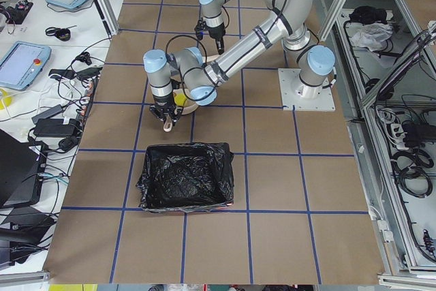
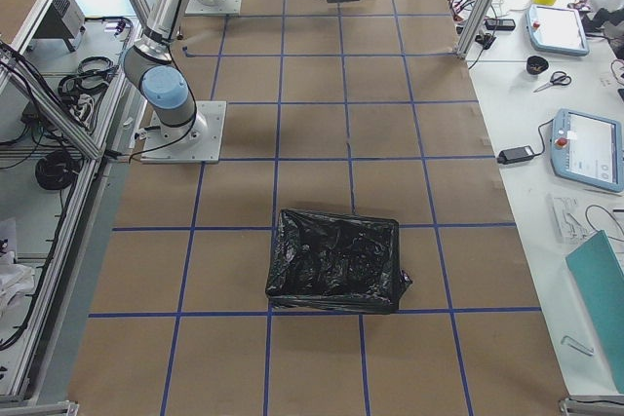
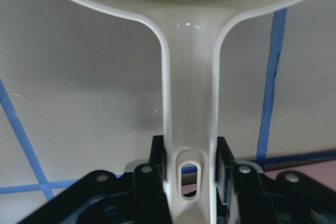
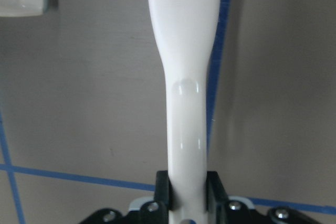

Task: Sweep and dump trash in nearest bin
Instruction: 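Lift the loaded dustpan over the black bin with the left gripper while right holds brush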

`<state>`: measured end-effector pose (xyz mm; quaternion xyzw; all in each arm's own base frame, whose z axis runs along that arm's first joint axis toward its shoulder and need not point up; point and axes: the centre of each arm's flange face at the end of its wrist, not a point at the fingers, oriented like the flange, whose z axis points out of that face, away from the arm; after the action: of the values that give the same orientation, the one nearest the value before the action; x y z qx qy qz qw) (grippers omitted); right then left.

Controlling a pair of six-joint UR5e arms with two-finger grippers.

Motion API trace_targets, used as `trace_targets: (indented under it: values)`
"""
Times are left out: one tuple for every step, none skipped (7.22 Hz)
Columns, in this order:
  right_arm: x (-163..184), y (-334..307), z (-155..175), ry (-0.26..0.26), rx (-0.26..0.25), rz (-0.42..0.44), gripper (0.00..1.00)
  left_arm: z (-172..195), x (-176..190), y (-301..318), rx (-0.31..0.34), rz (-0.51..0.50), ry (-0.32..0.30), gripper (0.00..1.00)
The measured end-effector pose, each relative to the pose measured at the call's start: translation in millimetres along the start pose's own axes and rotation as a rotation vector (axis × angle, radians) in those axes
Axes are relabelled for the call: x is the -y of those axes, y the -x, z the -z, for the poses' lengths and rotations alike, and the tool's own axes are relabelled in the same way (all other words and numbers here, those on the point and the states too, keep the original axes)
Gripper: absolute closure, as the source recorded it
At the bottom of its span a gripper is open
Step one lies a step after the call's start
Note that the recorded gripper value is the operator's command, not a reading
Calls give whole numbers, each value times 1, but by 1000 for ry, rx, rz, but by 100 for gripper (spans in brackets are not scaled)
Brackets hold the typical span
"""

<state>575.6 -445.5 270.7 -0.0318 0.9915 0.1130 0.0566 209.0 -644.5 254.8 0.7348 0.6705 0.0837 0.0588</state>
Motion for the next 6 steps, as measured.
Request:
trace_targets:
  values:
    - [-15,-43,7,8,-17,-13,100,13,-3,-3,16,11,-36,100]
    - [-32,-85,12,1,-34,-33,100,25,-13,-11,33,39,-86,100]
    - [-47,-123,13,-3,-59,-51,100,36,-33,-25,44,83,-138,100]
    - [-60,-151,12,-3,-80,-55,100,49,-59,-41,51,133,-165,100]
    - [-70,-170,10,-2,-95,-51,100,64,-90,-60,50,189,-174,100]
    - [-79,-180,3,12,-107,-51,100,80,-125,-81,47,247,-175,100]
